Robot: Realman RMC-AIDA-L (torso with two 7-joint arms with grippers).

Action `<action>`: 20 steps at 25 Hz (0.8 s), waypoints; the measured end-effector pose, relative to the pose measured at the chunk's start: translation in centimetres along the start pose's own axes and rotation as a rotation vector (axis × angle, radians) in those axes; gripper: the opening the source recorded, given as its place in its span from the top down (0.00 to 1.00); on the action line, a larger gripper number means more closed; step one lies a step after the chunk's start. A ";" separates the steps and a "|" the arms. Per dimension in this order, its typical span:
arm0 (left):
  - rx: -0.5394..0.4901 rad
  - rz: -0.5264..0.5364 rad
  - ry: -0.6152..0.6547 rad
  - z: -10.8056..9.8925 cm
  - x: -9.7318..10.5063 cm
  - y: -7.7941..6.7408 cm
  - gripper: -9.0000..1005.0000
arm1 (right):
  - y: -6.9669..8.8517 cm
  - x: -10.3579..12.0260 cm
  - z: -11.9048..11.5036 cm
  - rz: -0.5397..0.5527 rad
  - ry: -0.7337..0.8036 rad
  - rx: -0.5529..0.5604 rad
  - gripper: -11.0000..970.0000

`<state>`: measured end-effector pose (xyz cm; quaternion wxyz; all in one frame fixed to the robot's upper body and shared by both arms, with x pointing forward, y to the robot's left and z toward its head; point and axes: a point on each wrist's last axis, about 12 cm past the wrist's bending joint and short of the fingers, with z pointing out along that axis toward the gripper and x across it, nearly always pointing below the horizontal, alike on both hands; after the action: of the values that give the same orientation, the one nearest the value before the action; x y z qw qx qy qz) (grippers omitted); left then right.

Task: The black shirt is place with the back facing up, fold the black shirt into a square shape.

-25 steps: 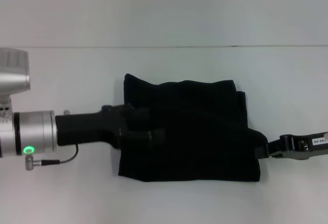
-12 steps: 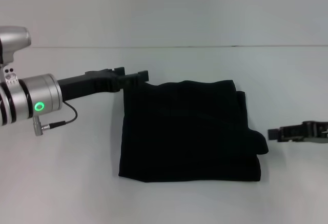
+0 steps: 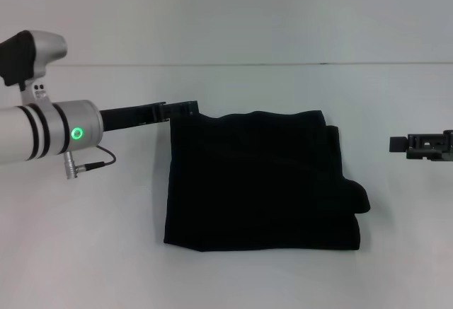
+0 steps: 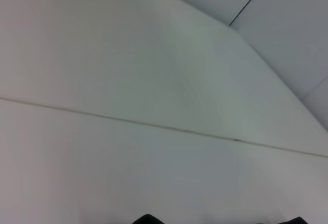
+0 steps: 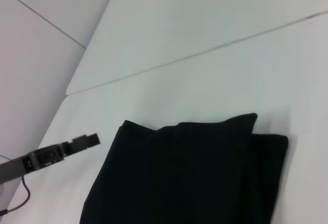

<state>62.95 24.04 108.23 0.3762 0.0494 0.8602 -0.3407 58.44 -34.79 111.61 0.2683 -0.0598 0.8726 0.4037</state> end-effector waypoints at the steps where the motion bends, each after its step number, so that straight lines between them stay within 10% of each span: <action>1: -0.002 0.002 0.008 0.2 -0.1 -0.2 0.06 | 0.1 -0.1 0.1 -0.002 -0.001 0.000 0.23; 20: -0.097 0.036 0.043 2.7 -0.4 -1.2 0.05 | 1.2 -1.1 2.0 -0.033 -0.008 -0.011 0.24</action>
<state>64.48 21.51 107.79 0.3657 0.0536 0.8825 -0.2908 59.85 -32.69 111.92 0.2780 -0.0740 0.8682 0.4042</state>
